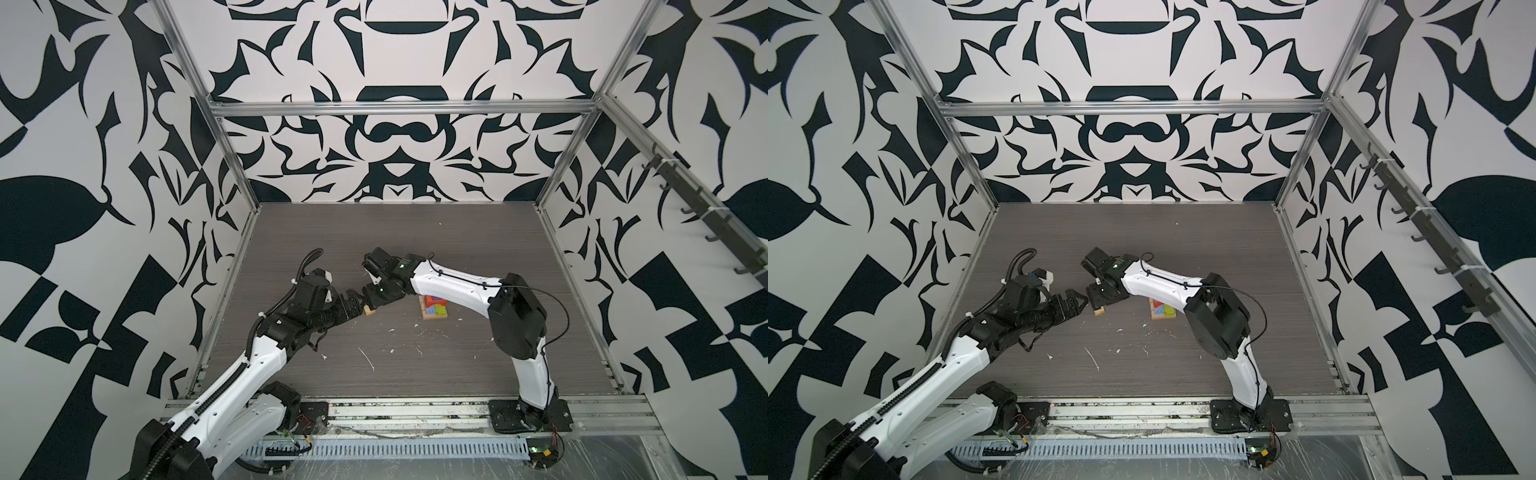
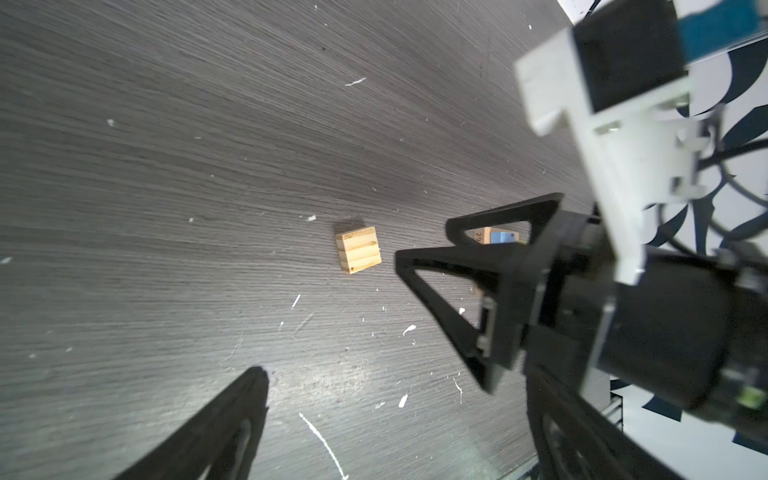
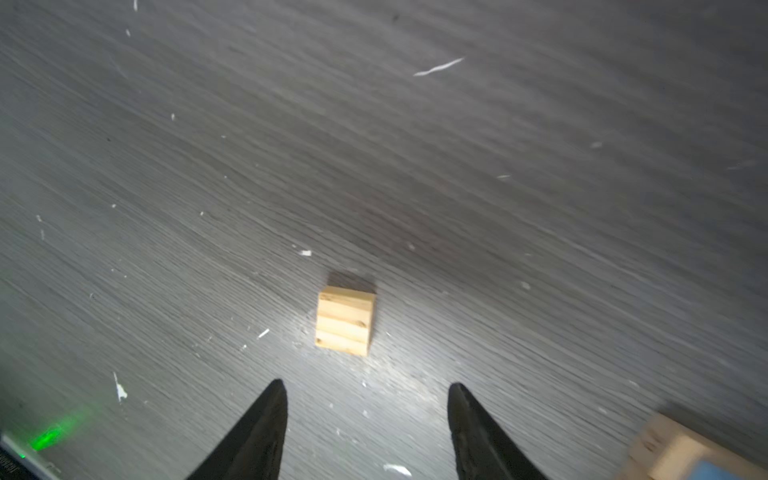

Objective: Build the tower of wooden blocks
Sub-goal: 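Move the right gripper toward the pine cube near the left gripper, then close the right gripper on the small pine cube and lift it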

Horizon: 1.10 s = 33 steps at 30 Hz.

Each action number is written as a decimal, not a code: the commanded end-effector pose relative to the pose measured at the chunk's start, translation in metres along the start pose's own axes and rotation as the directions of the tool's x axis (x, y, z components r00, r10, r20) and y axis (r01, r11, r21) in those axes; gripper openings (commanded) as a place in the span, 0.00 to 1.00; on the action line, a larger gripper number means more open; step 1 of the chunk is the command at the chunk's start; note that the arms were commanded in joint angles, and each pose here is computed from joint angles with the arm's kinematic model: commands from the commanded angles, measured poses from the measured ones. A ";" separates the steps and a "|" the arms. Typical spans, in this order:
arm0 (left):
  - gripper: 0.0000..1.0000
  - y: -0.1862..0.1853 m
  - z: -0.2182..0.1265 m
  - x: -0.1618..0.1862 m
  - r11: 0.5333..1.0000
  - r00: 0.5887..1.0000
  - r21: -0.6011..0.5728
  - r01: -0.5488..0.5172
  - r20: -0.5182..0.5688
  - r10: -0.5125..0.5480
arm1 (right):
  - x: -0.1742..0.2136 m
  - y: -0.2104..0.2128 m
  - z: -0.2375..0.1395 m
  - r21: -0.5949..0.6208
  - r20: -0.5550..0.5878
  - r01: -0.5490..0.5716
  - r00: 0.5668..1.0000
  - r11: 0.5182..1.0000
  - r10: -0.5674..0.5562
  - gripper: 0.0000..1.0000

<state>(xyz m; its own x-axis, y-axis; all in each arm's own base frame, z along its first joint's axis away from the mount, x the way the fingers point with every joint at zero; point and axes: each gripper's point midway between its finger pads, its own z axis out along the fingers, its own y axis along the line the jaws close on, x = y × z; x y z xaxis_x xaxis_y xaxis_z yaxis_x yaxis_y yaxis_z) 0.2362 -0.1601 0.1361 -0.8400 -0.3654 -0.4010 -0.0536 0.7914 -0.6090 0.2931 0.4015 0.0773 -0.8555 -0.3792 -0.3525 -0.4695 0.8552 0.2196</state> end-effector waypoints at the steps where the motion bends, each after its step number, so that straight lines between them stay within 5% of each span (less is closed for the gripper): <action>1: 0.99 0.011 -0.001 0.005 0.999 1.000 -0.030 0.026 -0.002 -0.026 | -0.016 0.018 -0.008 -0.046 0.051 -0.007 0.999 0.999 0.010 0.65; 33: 1.00 0.010 0.001 0.004 1.000 1.000 -0.019 0.025 0.006 -0.025 | -0.001 -0.001 0.043 0.076 0.024 0.000 1.000 0.997 -0.002 0.43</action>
<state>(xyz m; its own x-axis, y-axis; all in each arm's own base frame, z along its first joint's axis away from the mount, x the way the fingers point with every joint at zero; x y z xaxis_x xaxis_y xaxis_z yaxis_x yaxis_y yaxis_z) 0.2325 -0.1566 0.1303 -0.8399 -0.3731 -0.3941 -0.0689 0.7936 -0.6046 0.2972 0.4141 0.0267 -0.8608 -0.3800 -0.3385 -0.4531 0.8751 0.1699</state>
